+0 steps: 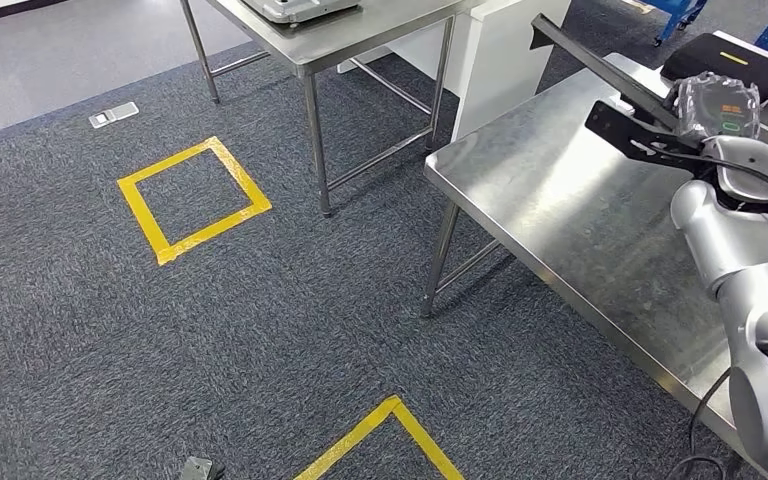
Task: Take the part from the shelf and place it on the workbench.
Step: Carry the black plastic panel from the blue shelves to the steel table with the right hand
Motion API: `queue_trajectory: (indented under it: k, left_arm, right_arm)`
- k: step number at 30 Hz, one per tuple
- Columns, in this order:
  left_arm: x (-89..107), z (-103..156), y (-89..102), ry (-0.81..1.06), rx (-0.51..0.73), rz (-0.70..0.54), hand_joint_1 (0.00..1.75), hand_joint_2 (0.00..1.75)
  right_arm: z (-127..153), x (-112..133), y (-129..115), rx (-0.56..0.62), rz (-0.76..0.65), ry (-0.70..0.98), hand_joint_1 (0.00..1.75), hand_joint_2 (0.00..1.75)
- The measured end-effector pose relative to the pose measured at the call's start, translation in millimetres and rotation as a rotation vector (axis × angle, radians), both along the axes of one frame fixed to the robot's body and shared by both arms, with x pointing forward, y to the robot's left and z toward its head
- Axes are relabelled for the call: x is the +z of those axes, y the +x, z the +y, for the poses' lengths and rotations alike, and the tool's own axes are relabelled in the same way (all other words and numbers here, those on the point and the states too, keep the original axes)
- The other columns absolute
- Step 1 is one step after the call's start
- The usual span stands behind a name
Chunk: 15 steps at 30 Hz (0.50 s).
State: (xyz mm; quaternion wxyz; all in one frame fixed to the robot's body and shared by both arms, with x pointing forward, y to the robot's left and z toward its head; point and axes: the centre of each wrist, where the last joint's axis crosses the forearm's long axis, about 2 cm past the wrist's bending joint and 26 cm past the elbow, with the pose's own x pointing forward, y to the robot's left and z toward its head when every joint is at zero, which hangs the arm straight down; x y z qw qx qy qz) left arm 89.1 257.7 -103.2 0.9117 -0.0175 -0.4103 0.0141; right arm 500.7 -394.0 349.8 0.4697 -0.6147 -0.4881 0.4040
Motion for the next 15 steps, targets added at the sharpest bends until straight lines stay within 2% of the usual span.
queue_trajectory:
  k: [15]
  left_arm:
    - [0.7,-0.1,3.2,0.023,-0.002,-0.034,0.0,1.75]
  right_arm:
    - [-0.2,-7.9,1.8,-0.091,0.091,-0.033,1.59,1.75]
